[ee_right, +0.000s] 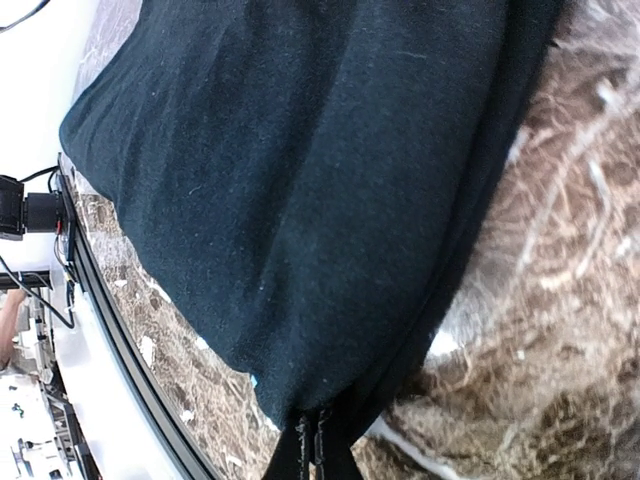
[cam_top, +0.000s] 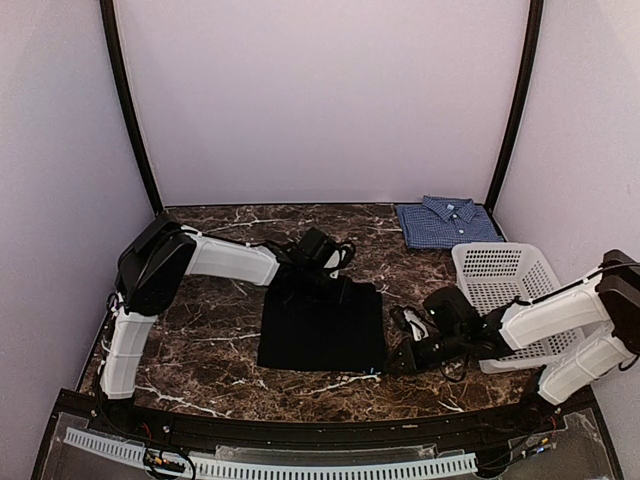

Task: Fold and stack the mixed laundry pile
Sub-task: Smooth out the square-folded T-shirt at the center of the board.

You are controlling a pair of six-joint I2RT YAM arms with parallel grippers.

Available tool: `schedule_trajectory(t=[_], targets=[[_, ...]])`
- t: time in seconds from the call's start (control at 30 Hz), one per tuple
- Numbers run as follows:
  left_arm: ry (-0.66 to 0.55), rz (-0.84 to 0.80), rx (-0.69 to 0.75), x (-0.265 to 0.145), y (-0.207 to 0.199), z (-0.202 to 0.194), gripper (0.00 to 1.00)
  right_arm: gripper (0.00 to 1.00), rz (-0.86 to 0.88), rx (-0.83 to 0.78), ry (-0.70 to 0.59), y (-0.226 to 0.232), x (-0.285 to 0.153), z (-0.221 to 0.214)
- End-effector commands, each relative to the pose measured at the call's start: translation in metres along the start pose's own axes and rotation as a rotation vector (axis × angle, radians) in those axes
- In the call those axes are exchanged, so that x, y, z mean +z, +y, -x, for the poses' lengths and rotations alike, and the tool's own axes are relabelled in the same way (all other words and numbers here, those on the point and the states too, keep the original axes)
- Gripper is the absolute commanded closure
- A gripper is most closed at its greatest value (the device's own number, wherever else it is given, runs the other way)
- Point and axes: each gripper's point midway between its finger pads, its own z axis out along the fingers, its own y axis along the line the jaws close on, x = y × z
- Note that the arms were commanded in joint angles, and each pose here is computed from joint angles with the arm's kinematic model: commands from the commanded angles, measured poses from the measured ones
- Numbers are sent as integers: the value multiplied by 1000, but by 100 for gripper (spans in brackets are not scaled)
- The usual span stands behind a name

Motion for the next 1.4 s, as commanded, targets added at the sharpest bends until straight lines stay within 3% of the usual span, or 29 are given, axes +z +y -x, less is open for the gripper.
schedule_trajectory(t=[0.0, 0.13, 0.3, 0.43, 0.67, 0.73, 0.93, 1.07, 1.37], targets=[[178, 271, -91, 13, 92, -58, 100, 100, -34, 117, 199, -13, -4, -57], [179, 277, -97, 12, 94, -58, 100, 100, -191, 193, 257, -36, -12, -68], [174, 272, -98, 12, 94, -56, 100, 97, -231, 210, 276, -35, -17, -66], [173, 268, -97, 12, 93, -54, 100, 87, -278, 212, 293, -38, -23, -67], [153, 201, -81, 8, 77, -44, 99, 82, -246, 126, 181, -13, -42, -36], [112, 163, -57, -4, 63, -30, 92, 79, -213, 72, 115, 2, -48, -16], [-53, 71, 54, -84, 8, 32, 49, 60, -144, -120, -58, 49, -63, 51], [-94, 40, 49, -132, -9, 31, 43, 59, -131, -183, -31, 58, -47, 80], [-51, -135, -129, -153, 2, -74, 36, 57, 23, -216, -11, 61, 0, 133]])
